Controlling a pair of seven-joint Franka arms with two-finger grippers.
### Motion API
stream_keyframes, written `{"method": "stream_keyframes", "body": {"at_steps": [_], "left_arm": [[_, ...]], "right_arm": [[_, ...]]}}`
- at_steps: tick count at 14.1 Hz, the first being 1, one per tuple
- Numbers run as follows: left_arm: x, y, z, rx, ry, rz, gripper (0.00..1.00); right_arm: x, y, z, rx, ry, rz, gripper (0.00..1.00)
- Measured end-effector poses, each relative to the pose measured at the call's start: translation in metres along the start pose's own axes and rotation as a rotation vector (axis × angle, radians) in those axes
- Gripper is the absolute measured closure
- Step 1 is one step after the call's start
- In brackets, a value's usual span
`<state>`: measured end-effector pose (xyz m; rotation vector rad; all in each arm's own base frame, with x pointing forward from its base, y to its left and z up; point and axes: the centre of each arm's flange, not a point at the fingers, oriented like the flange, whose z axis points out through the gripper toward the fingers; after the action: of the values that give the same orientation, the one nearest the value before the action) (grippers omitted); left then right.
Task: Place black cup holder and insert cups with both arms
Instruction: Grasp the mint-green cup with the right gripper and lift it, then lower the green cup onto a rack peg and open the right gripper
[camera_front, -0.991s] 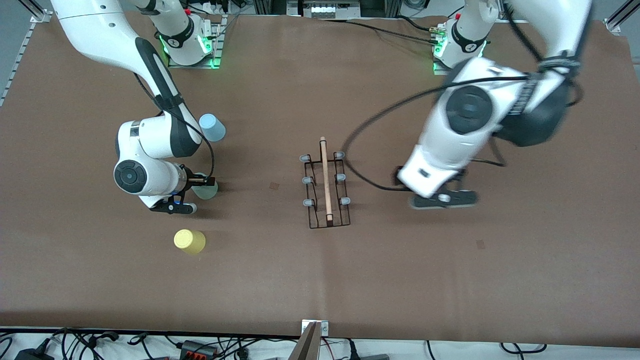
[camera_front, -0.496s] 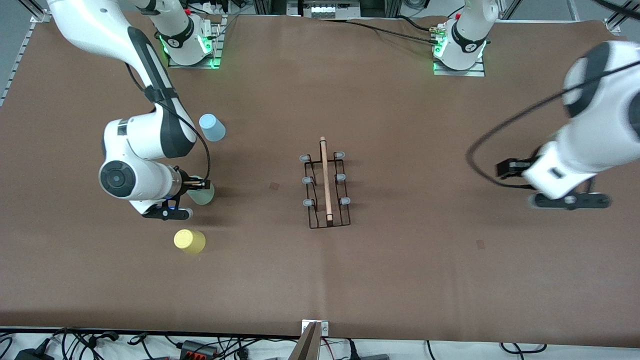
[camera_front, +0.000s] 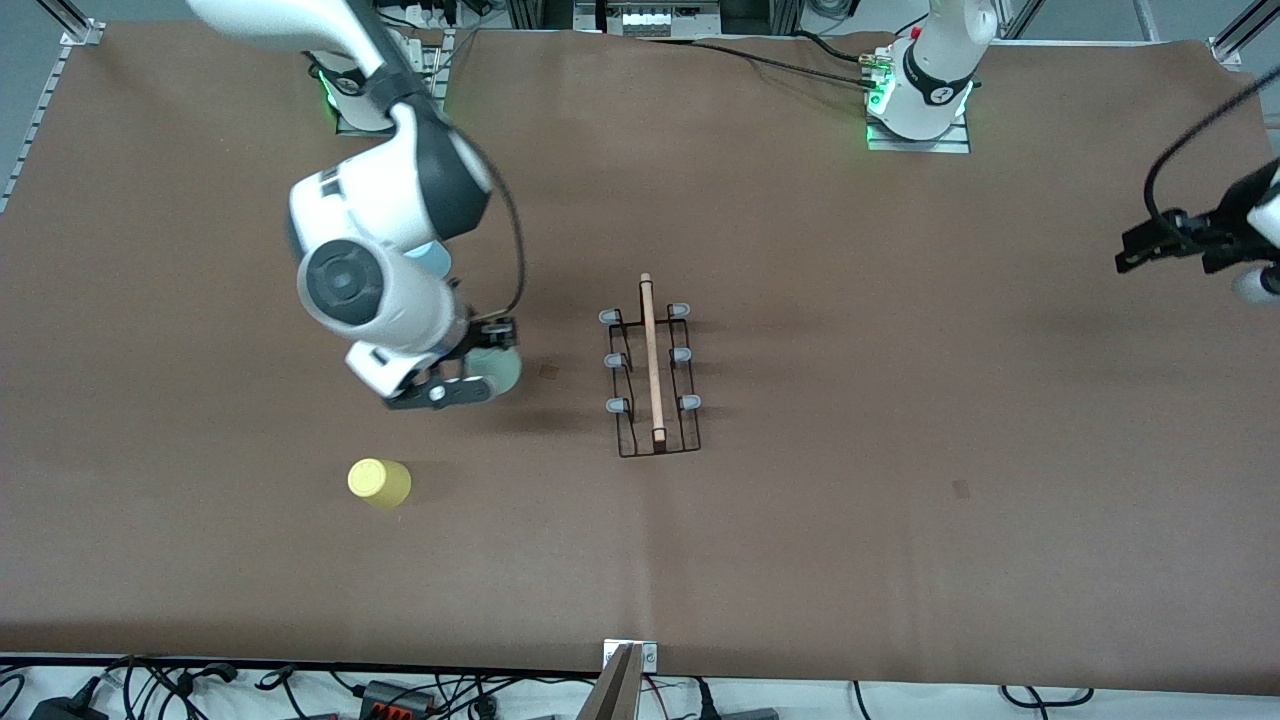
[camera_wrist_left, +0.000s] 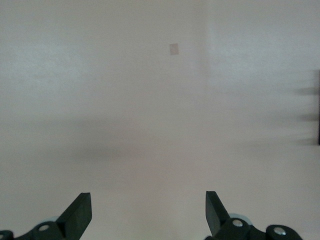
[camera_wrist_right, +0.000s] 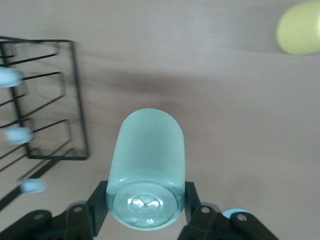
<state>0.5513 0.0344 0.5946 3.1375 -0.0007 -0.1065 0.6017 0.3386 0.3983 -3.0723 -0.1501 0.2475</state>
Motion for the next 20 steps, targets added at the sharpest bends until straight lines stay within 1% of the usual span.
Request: {"method": "stream_keyframes", "body": {"at_steps": [2, 6, 7, 8, 9, 11, 16, 20], "left_arm": [[-0.005, 0.009, 0.002, 0.007, -0.003, 0.012, 0.0], [-0.003, 0.016, 0.01, 0.039, -0.017, -0.024, 0.0], [-0.003, 0.019, 0.01, 0.044, -0.019, -0.03, 0.0], [-0.004, 0.021, 0.009, 0.046, -0.019, -0.033, 0.0], [-0.006, 0.022, 0.007, 0.047, -0.02, -0.034, 0.0], [-0.01, 0.021, 0.004, 0.048, -0.023, -0.04, 0.0], [-0.01, 0.02, 0.004, 0.048, -0.02, -0.044, 0.0], [-0.009, 0.019, 0.004, 0.048, -0.016, -0.045, 0.0]], "right_arm": [[-0.01, -0.028, -0.008, 0.004, 0.017, -0.023, 0.36], [-0.035, -0.076, 0.002, -0.003, 0.005, -0.043, 0.36], [-0.04, -0.087, 0.005, 0.01, -0.007, -0.047, 0.36], [-0.045, -0.096, 0.008, 0.04, -0.027, -0.045, 0.36], [-0.047, -0.101, 0.011, 0.063, -0.045, -0.042, 0.36], [-0.046, -0.102, 0.016, 0.075, -0.059, -0.035, 0.36], [-0.043, -0.106, 0.046, 0.062, -0.099, -0.032, 0.36], [-0.048, -0.115, 0.051, 0.058, -0.105, -0.045, 0.36]]}}
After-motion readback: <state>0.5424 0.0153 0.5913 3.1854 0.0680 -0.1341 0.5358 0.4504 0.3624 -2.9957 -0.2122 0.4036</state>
